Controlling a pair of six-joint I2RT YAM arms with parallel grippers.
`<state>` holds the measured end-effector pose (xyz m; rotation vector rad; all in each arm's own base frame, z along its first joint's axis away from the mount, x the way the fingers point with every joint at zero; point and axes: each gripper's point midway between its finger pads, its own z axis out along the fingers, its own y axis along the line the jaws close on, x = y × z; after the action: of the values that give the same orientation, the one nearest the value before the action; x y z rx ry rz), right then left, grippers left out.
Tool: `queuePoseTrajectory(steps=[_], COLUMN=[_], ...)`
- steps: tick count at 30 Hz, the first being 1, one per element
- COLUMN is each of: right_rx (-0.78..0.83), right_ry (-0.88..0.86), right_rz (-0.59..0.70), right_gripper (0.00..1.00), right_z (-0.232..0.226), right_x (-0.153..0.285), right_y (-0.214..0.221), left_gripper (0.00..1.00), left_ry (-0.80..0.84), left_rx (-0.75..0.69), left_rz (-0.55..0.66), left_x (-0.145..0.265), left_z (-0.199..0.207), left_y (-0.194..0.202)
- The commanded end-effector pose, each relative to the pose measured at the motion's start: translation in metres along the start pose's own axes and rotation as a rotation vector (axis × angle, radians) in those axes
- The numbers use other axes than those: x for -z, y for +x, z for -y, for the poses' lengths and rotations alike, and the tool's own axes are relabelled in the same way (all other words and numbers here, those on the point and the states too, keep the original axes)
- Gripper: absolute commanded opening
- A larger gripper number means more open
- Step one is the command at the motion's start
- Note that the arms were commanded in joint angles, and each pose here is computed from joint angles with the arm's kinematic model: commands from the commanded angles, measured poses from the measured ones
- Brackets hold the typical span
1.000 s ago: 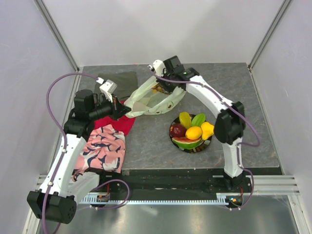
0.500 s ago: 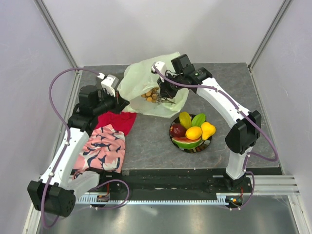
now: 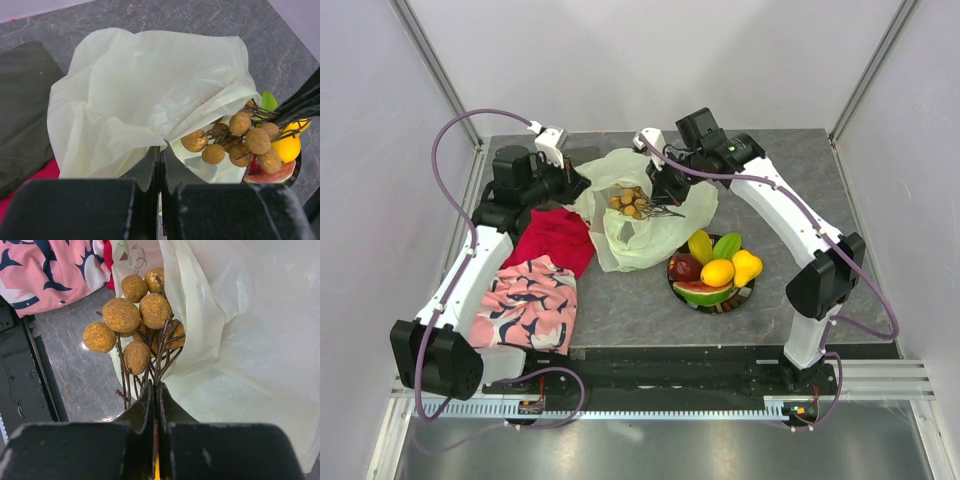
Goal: Take the fake fruits out of the plastic bag
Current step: Take out the fake fruit from the plastic bag.
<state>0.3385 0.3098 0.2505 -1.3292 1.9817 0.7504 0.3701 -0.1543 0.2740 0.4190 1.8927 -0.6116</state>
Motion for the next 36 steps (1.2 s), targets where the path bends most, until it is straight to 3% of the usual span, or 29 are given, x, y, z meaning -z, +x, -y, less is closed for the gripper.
queuePoseTrajectory(steps=[1,4,7,8,11,19,24,29,36], right_rx=[0.09,0.098,0.022,-0.075,-0.16,-0.235,-0.21,-0.112,-0.006], right_ry=[0.019,-0.051,-0.146,-0.188,-0.312,-0.488,-0.478,-0.435,-0.323], right_rz=[0.117,0.149,0.188,0.179,0.233,0.223,0.17,0.148,0.158], right_gripper=[0.0,0.0,0.0,0.0,0.0,0.09,0.11,0.1,0.0], right_z=[-0.02,-0.041,-0.052,-0.055,-0.061,-0.058,-0.072,-0.08,-0.081], right_x=[0.051,0.059,0.042,0.032,0.014,-0.016,-0.009,-0.004,0.029], right_y=[-0.037,-0.035,-0.033,-0.027,-0.046,-0.061,-0.042,-0.036,-0.04], left_gripper=[0.02,0.02,0.02,0.02,0.02,0.02,0.02,0.02,0.02], left_ry=[0.008,0.016,0.095,0.125,0.169,0.014,-0.101,-0.171,-0.174], left_rx=[-0.022,0.012,0.054,0.059,0.103,0.164,0.193,0.221,0.227], left_rz=[0.089,0.071,0.07,0.073,0.069,0.127,0.212,0.208,0.198], left_x=[0.004,0.001,0.002,0.002,0.003,0.002,0.009,0.002,-0.001], left_z=[0.006,0.007,0.022,0.027,0.036,0.008,-0.026,-0.053,-0.058], left_y=[-0.032,-0.021,-0.017,-0.018,-0.019,-0.036,-0.066,-0.065,-0.062])
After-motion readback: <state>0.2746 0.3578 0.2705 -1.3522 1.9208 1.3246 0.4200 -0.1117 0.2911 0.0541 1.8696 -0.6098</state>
